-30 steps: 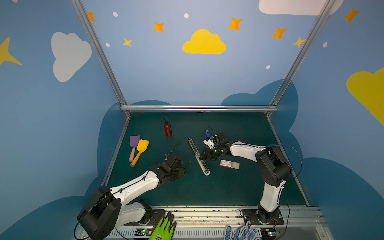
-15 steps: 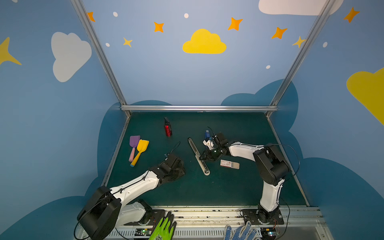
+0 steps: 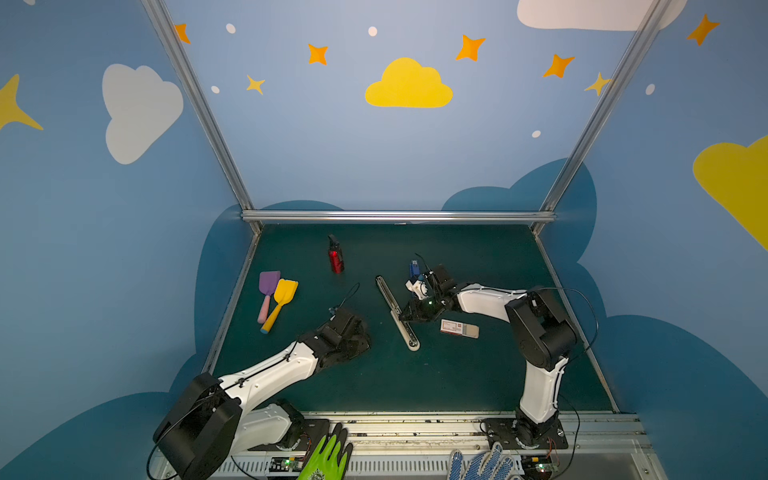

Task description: Load the staples into the stapler

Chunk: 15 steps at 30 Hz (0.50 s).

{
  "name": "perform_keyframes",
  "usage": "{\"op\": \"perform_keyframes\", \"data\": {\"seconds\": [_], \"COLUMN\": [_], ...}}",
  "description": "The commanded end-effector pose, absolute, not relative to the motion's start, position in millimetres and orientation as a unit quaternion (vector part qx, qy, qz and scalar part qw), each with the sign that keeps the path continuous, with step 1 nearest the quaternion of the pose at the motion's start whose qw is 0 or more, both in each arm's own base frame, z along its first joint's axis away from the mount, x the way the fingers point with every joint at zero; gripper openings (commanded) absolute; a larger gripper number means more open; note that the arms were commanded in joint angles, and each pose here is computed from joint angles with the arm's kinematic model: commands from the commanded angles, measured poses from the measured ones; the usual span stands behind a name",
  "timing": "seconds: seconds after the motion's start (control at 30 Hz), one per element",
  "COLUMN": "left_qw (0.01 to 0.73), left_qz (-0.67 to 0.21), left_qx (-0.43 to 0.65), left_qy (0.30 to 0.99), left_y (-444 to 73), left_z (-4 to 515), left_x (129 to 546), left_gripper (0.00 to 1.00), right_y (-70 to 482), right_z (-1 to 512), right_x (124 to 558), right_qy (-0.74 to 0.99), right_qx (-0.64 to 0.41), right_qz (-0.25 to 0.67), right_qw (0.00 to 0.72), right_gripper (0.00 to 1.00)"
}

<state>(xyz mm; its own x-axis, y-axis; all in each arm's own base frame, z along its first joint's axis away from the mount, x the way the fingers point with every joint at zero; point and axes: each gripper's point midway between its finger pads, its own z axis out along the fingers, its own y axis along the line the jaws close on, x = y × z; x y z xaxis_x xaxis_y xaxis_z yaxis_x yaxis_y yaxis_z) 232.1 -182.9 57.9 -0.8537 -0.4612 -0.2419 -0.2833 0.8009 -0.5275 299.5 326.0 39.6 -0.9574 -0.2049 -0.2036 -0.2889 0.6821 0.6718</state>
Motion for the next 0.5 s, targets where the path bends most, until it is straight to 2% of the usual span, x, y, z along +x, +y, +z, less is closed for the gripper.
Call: {"op": "perform_keyframes", "data": {"seconds": [0.0,0.47], "left_qw": [0.183,0.182], "left_qz": [-0.243,-0.246], "left_qx": [-0.204,-0.206], "left_qy": [0.931,0.93], "left_y": [-179.5,-180.1], "left_z": [55.5,53.9], "left_x": [230.4,229.8], "left_gripper": [0.47,0.47], "right_y": [323.4,322.6], "right_z": [34.6,36.9], "right_x": [305.0,312.7], "right_qy": [0.919,0.92], "right_qx": [-0.129,-0.125], "right_qz": [0.368,0.366], "right_qw": [0.053,0.059], "right_gripper": [0.31,0.23]}}
